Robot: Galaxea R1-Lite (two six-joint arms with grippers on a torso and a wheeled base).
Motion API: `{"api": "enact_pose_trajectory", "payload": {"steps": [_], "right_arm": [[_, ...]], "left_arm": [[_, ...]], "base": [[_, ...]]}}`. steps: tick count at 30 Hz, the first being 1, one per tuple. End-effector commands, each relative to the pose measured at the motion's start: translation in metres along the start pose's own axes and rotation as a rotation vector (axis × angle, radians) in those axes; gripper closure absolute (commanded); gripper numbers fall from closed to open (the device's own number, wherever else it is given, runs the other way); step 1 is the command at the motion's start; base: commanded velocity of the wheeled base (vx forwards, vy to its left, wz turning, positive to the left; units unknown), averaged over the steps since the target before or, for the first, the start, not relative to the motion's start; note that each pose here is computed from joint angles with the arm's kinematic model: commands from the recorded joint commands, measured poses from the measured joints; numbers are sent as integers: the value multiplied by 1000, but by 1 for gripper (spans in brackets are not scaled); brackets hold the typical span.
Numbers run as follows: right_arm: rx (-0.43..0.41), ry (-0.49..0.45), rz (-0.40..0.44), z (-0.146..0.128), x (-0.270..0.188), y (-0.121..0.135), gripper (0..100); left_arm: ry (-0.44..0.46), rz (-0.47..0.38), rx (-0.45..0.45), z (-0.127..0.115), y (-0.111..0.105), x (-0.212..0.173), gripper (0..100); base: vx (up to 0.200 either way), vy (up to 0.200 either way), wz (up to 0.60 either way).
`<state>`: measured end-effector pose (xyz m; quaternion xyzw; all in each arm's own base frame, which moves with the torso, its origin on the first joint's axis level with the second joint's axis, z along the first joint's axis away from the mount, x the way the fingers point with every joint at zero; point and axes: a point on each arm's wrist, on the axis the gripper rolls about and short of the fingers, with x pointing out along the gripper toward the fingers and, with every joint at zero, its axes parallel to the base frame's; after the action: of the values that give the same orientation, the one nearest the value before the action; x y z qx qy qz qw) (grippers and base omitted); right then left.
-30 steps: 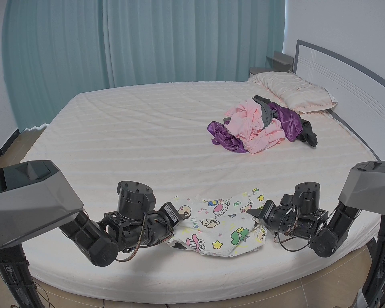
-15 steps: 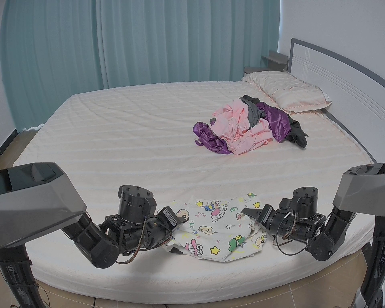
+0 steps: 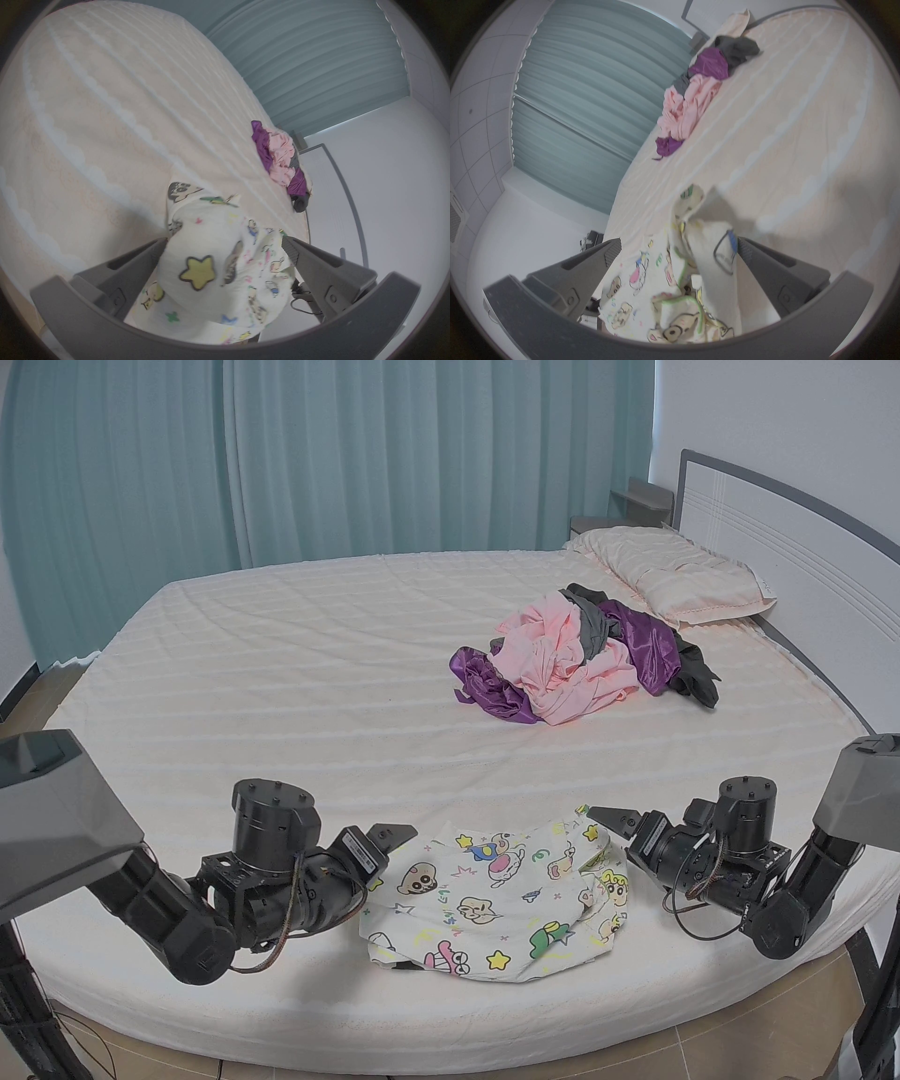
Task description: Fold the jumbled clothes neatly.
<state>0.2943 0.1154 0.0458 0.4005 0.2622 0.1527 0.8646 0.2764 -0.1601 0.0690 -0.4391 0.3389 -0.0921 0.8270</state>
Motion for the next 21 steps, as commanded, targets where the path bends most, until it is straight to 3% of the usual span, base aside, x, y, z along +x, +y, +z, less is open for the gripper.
{"api": "enact_pose_trajectory", "payload": {"steps": [1, 8, 14, 18, 21], "right_arm": [[-26, -13, 53, -10, -4, 25, 0], [-47, -118, 30, -9, 0, 34, 0], [-55, -182, 68, -11, 0, 43, 0], [-49, -154, 76, -19, 1, 46, 0], [-20, -62, 50, -44, 14, 37, 0]], "left_arm": [[-32, -70, -48, 7, -16, -18, 0], [17, -87, -111, -6, -22, -15, 0], [51, -76, -88, -19, -22, -11, 0], [61, -68, -86, -22, -20, -9, 0], [82, -44, -69, -32, -17, -3, 0]], "base": [[0, 0, 0], [0, 0, 0], [0, 0, 0], [0, 0, 0], [0, 0, 0]]}}
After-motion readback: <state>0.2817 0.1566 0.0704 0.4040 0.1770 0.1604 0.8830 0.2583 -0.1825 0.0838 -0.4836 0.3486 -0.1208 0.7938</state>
